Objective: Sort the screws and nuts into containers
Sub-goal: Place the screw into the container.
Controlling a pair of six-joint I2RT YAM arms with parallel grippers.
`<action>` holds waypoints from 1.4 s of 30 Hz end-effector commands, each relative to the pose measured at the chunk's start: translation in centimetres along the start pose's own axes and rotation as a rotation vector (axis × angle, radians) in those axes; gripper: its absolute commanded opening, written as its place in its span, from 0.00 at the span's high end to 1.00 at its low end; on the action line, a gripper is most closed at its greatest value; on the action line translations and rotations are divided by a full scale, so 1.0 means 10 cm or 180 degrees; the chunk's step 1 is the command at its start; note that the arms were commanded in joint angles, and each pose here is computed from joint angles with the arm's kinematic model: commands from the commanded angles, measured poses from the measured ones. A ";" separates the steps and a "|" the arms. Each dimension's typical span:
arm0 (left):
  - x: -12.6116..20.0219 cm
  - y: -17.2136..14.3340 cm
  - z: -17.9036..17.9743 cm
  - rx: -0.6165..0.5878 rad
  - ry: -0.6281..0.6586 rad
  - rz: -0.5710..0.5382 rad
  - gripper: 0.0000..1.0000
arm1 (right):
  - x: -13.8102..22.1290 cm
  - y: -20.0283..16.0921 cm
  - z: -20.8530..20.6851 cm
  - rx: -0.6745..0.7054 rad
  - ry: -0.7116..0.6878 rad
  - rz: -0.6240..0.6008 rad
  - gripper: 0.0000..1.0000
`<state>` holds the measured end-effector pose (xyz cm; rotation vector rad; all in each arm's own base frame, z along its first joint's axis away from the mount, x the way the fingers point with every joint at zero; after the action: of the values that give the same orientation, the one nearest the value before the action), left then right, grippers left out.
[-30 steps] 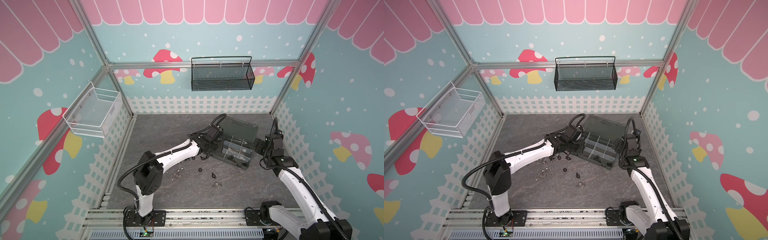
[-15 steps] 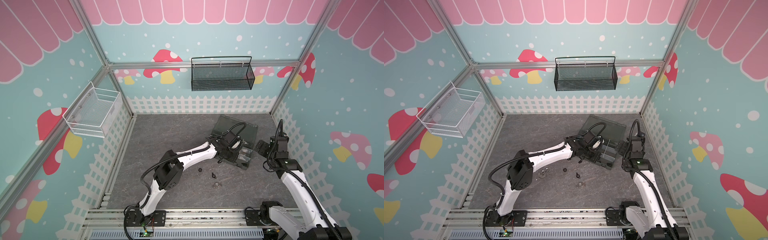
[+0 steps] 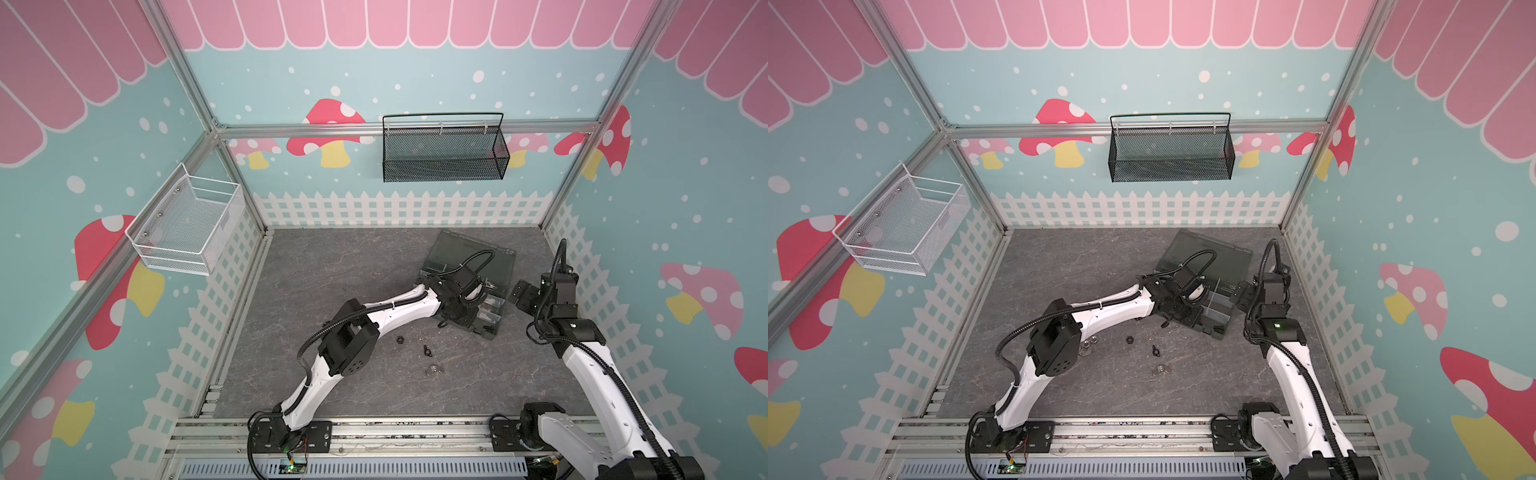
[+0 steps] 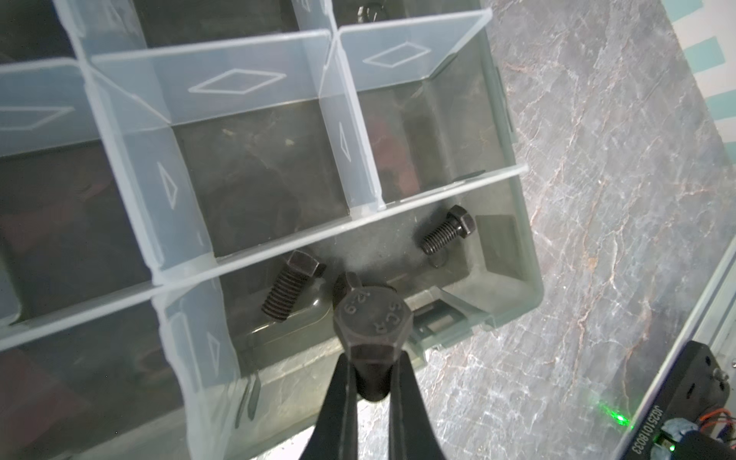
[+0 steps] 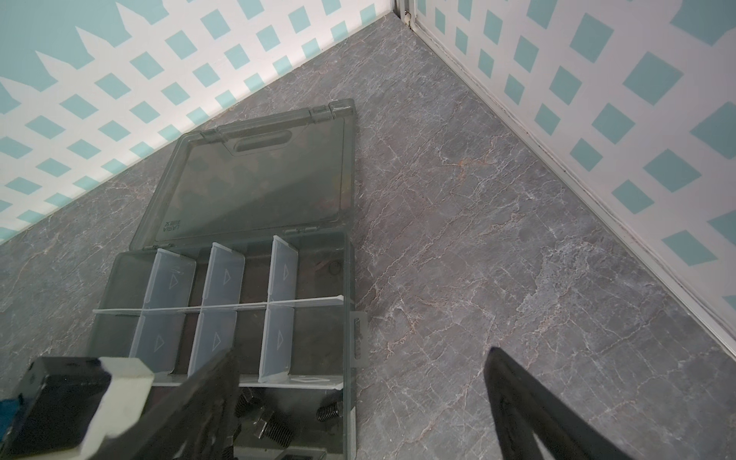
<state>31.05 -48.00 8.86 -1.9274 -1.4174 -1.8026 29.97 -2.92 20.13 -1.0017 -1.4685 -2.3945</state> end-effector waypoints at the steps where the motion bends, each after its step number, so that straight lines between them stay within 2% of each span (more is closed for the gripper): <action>1: -0.02 0.09 0.01 0.0033 0.0044 -0.0065 0.84 | -0.01 -0.03 -0.01 0.0011 0.0031 0.0007 0.03; 6: 0.01 0.13 0.02 0.0064 0.0081 -0.0108 0.68 | -0.01 -0.03 0.01 0.0066 0.0053 0.0025 0.03; 10: 0.12 0.18 0.02 0.0097 0.0118 -0.0181 0.61 | -0.01 -0.04 0.01 0.0086 0.0062 0.0025 0.03; 16: 0.44 0.24 0.08 0.0189 0.0277 -0.0427 0.55 | -0.01 -0.06 0.07 0.0153 0.0178 0.0047 0.03; 21: 0.80 0.12 0.32 0.0545 0.0510 -0.0668 0.46 | 0.01 -0.05 0.16 0.0230 0.0355 0.0058 0.03; 26: 1.25 -0.27 0.75 0.1039 0.1000 -0.1001 0.23 | 0.02 -0.12 0.26 0.0317 0.0568 0.0124 0.03; 29: 1.53 -0.51 1.01 0.1346 0.1280 -0.1183 0.00 | 0.00 -0.22 0.32 0.0366 0.0663 0.0228 0.03; 35: 1.97 -0.96 1.48 0.1956 0.1634 -0.1546 0.00 | 0.01 -0.50 0.63 0.0634 0.0760 0.0428 0.03; 42: 2.34 -1.41 1.81 0.2373 0.1952 -0.1867 0.00 | 0.10 -0.93 0.95 0.0921 0.0837 0.0785 0.03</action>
<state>29.90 -18.45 16.17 -0.7294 -2.0018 -1.5511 29.55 9.31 16.11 -0.6984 -1.4518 -1.9766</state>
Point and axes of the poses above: each gripper's point midway between its finger pads, its own x axis back along the fingers, its own z axis along the line the jaws close on, y = z × x, the point moved 1 cm from there along x, back along the fingers, and after that the axes turned 5 degrees about -x, right-handed, at the moved point
